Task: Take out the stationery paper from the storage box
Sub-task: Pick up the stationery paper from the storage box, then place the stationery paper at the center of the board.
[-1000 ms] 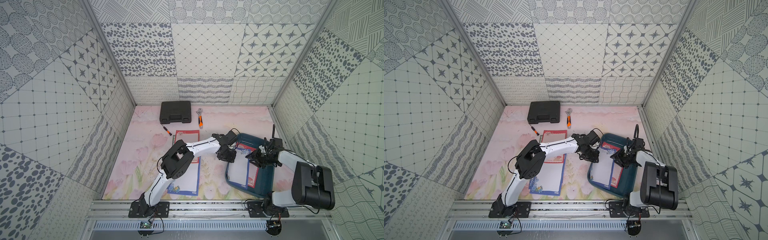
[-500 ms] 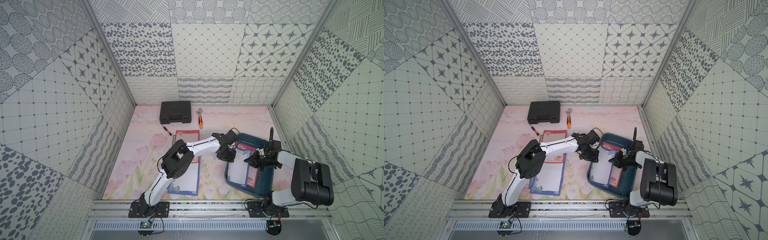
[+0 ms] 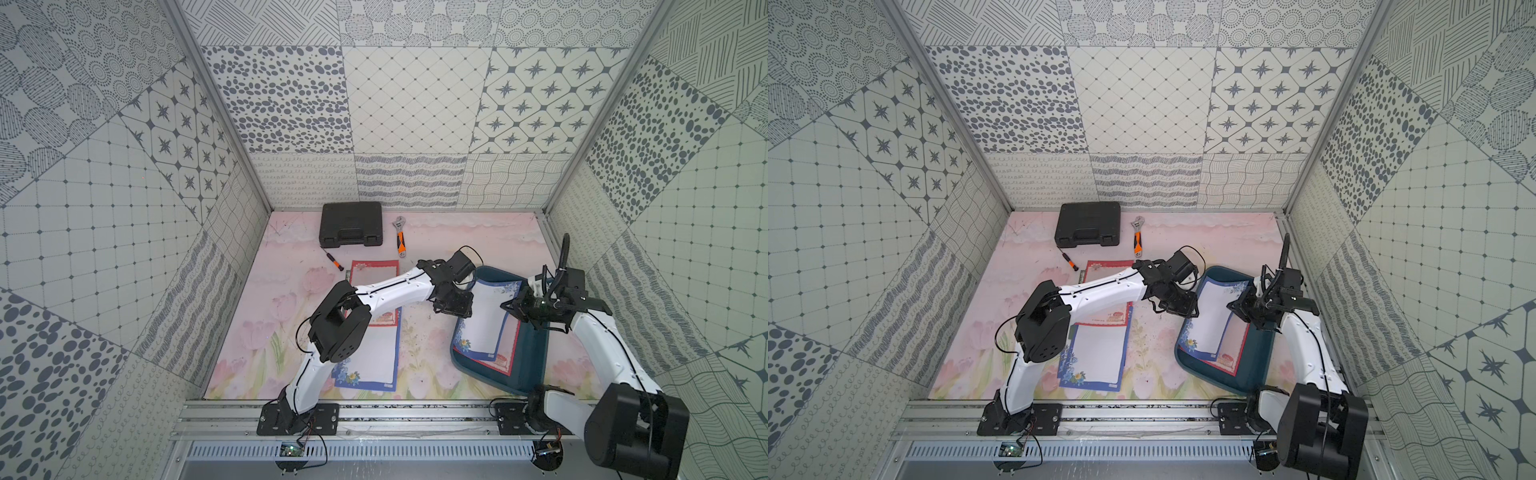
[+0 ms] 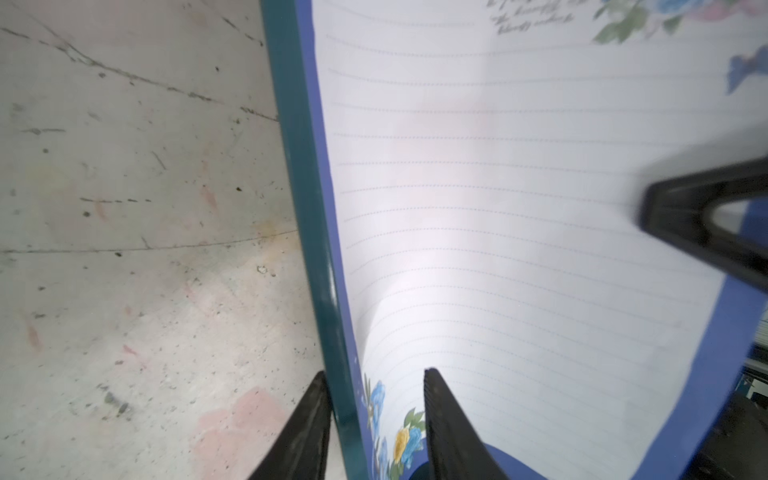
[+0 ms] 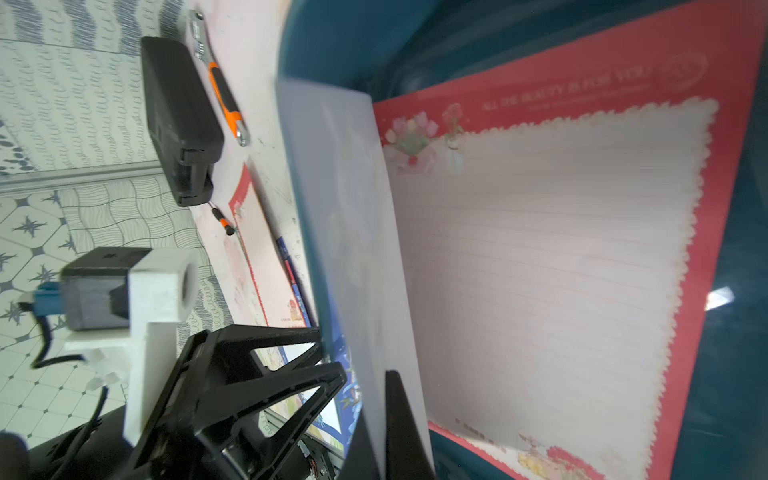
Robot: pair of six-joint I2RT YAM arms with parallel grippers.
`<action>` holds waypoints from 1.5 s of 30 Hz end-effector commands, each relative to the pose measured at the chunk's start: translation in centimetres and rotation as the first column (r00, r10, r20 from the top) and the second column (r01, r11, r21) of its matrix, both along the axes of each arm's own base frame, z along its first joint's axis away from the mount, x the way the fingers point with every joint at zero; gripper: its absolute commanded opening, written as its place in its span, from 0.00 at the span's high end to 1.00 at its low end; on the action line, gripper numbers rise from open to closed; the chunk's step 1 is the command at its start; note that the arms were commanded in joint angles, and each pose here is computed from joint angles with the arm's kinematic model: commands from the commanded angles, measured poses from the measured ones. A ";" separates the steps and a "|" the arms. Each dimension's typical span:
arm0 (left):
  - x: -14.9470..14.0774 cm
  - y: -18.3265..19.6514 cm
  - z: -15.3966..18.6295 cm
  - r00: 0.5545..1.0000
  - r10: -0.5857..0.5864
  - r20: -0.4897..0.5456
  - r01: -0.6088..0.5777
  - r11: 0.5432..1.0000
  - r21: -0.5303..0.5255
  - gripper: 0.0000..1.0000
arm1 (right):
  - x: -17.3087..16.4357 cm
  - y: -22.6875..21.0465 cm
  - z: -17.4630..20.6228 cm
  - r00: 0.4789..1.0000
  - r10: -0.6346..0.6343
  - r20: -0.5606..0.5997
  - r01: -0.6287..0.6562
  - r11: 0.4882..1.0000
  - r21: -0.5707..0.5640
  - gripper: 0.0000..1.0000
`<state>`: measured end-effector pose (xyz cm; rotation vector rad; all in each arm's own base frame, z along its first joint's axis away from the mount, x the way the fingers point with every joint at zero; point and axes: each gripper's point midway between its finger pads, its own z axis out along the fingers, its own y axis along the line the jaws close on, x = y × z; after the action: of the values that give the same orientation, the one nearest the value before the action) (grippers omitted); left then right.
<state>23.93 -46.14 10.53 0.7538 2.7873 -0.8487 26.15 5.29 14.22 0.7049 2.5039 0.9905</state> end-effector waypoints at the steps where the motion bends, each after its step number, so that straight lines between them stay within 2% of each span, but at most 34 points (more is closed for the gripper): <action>1: 0.9 -0.1 3.7 0.993 -0.022 0.116 0.031 0.996 -0.078 0.61 | -0.3 1.0 4.0 0.992 0.042 0.117 -0.044 0.999 0.020 1.00; 5: 1.0 0.8 5.8 0.981 -0.017 0.194 0.040 0.993 -0.111 0.61 | -0.3 2.6 8.9 0.952 0.095 0.292 -0.120 0.990 0.068 1.00; 11: 0.8 2.3 9.0 0.965 -0.023 0.260 0.068 0.984 -0.164 0.60 | -1.4 5.0 15.0 0.846 0.161 0.509 -0.258 0.958 0.126 1.00; 16: 1.0 4.3 13.3 0.920 -0.009 0.391 0.119 0.959 -0.258 0.59 | -2.8 7.7 19.6 0.720 0.231 0.654 -0.425 0.892 0.154 1.00; 21: 1.7 8.7 17.6 0.869 0.051 0.492 0.143 0.926 -0.349 0.56 | -5.0 10.5 23.8 0.560 0.290 0.776 -0.560 0.823 0.097 1.00; 23: 1.5 10.7 19.4 0.850 0.078 0.521 0.157 0.906 -0.392 0.55 | -5.8 11.6 24.7 0.513 0.321 0.796 -0.612 0.787 0.077 1.00; 27: -0.6 14.3 22.8 0.786 0.080 0.613 0.258 0.859 -0.443 0.47 | -7.4 13.2 26.9 0.405 0.347 0.846 -0.702 0.711 0.045 1.00; 32: -3.4 18.2 25.8 0.690 0.133 0.711 0.321 0.825 -0.465 0.24 | -9.3 14.9 28.9 0.294 0.379 0.877 -0.780 0.625 -0.008 1.00; 34: -4.0 19.2 26.6 0.675 0.166 0.718 0.322 0.810 -0.490 0.19 | -9.8 15.6 29.4 0.266 0.387 0.883 -0.803 0.596 -0.020 1.00; 36: -5.0 19.6 27.4 0.674 0.180 0.716 0.347 0.780 -0.522 0.18 | -10.1 16.2 29.6 0.243 0.392 0.888 -0.821 0.570 -0.027 1.00; 40: -6.9 19.3 28.4 0.702 0.148 0.696 0.414 0.711 -0.569 0.25 | -10.0 16.8 29.3 0.242 0.398 0.885 -0.830 0.557 -0.024 1.00; 43: -8.0 18.7 28.8 0.735 0.102 0.670 0.453 0.661 -0.598 0.41 | -9.5 17.0 28.6 0.257 0.404 0.878 -0.830 0.558 -0.013 1.00; 45: -8.6 18.6 29.1 0.747 0.083 0.659 0.465 0.642 -0.609 0.58 | -9.2 17.1 28.0 0.267 0.409 0.873 -0.824 0.567 -0.014 1.00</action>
<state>18.20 -26.84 36.79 0.8354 1.6790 -1.1668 16.85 22.31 41.87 -0.7207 1.6412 1.7372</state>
